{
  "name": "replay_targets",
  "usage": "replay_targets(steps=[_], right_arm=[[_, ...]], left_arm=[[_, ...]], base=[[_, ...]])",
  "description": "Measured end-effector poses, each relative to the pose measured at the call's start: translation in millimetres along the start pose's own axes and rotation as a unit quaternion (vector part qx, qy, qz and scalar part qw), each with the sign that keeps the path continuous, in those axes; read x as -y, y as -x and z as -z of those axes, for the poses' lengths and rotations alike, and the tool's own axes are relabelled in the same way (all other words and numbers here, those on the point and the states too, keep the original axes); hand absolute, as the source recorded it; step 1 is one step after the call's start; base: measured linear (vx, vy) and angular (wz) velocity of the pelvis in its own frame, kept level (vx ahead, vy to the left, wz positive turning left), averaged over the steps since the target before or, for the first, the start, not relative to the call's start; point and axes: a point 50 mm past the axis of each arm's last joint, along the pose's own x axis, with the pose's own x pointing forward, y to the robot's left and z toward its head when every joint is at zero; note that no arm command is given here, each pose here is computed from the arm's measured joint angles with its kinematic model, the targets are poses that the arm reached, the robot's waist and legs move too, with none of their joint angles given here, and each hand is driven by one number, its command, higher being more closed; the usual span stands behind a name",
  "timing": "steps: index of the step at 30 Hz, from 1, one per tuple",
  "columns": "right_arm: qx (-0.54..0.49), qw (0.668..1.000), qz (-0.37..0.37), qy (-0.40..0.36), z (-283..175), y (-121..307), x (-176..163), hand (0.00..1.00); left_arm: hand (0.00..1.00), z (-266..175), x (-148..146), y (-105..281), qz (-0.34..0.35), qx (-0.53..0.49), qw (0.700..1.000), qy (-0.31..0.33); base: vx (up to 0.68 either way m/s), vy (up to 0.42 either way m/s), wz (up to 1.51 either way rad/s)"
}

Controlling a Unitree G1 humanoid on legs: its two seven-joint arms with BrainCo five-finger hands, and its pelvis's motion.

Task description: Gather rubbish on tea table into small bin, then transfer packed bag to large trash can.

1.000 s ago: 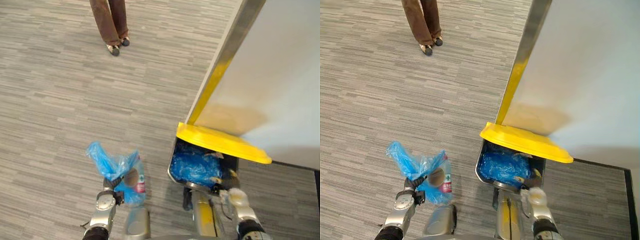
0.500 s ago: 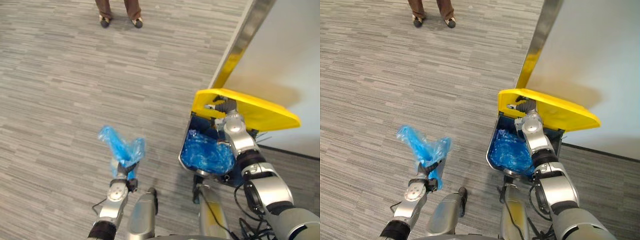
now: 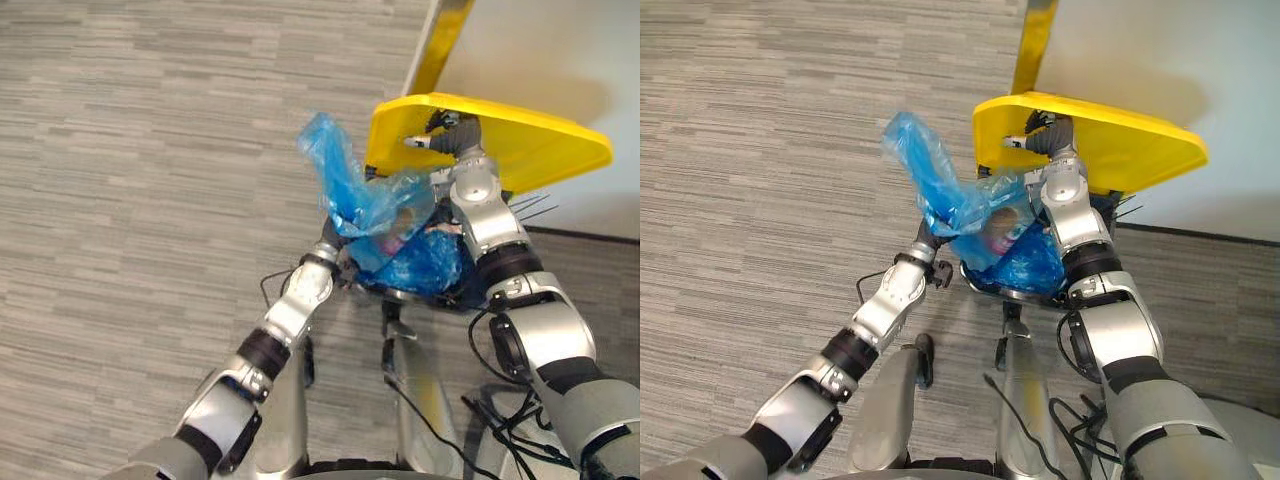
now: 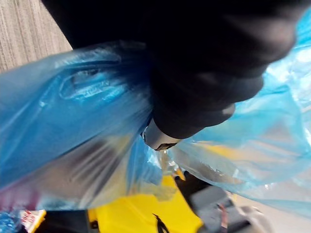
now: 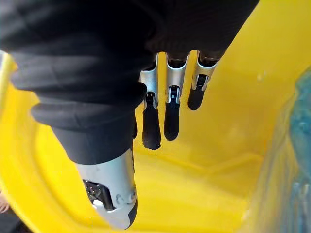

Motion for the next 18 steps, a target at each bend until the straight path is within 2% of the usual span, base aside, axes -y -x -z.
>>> replay_targets(steps=[3,4,9,13,18], right_arm=[[0.023,1.000,0.010,0.001,-13,-4,8,0.00],[0.028,1.000,0.013,0.001,-17,-6,10,0.00],[0.044,0.999,0.020,-0.017,-32,-10,10,0.00],[0.099,0.993,0.002,-0.066,-64,-1,-12,0.00],[0.118,0.989,-0.014,-0.092,-75,8,-27,0.00]], left_arm=[[1.00,8,-6,-11,-0.003,-0.033,0.999,-0.033],[0.00,8,-7,-14,-0.002,-0.040,0.998,-0.043],[0.00,11,1,-27,0.010,-0.077,0.995,-0.070],[0.00,13,20,-27,0.026,-0.103,0.994,-0.028],[0.00,6,32,-27,0.041,-0.094,0.995,-0.010]], base=[[-0.01,-0.025,-0.07],[-0.03,-0.027,-0.05],[0.01,-0.026,-0.20],[0.08,-0.027,-0.38],[0.06,-0.022,-0.18]])
